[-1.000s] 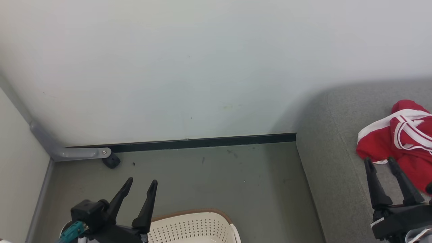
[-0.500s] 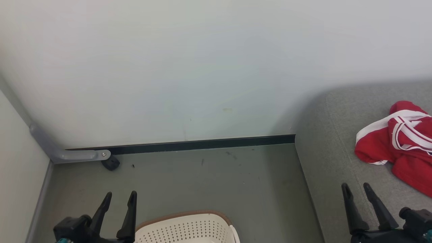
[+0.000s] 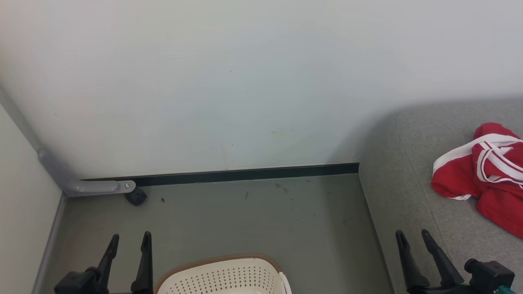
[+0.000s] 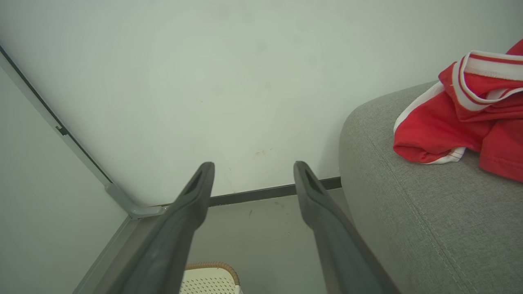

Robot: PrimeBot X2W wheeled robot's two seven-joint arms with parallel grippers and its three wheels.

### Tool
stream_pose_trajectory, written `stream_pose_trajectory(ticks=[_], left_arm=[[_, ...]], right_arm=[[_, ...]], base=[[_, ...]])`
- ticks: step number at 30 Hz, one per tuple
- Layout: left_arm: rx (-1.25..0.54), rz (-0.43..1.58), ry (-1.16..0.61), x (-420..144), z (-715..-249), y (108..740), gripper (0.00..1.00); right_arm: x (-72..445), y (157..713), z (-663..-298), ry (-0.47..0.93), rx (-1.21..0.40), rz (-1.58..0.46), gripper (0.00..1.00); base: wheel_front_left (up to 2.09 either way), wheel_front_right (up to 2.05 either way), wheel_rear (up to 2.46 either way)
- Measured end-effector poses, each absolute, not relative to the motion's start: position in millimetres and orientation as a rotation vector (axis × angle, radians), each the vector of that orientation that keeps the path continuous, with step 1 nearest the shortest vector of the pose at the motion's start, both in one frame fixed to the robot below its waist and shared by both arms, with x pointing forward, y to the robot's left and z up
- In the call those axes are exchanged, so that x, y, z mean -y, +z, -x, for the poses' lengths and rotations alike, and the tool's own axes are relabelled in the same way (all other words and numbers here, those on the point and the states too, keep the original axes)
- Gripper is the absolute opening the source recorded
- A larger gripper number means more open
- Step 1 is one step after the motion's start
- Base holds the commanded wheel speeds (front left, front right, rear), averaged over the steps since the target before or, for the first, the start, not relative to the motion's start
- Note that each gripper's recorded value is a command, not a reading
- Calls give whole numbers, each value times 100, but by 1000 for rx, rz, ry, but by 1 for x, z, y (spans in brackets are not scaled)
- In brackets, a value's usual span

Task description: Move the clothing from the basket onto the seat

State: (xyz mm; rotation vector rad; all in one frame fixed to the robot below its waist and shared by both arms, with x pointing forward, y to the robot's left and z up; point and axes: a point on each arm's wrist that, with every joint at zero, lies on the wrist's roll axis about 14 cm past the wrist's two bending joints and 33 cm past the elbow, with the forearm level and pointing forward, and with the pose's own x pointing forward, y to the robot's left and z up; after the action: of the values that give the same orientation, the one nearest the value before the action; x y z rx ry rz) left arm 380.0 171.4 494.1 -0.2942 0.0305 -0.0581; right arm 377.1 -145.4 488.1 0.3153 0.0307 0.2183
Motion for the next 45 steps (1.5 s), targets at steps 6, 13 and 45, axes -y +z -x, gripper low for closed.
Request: stream_pose_trajectory(ticks=[6, 13, 45], left_arm=[[-15, 283, -23, -178, -380, 495, 100], [9, 270, -7, -180, -380, 500, 100], [30, 287, -25, -173, -381, 499, 100]], right_arm=[[142, 487, -378, 220, -32, -318, 100], [138, 486, -378, 231, -34, -304, 100], [139, 494, -380, 234, -3, -262, 100]], base=[[0, 0, 0], [0, 0, 0], [0, 0, 0]])
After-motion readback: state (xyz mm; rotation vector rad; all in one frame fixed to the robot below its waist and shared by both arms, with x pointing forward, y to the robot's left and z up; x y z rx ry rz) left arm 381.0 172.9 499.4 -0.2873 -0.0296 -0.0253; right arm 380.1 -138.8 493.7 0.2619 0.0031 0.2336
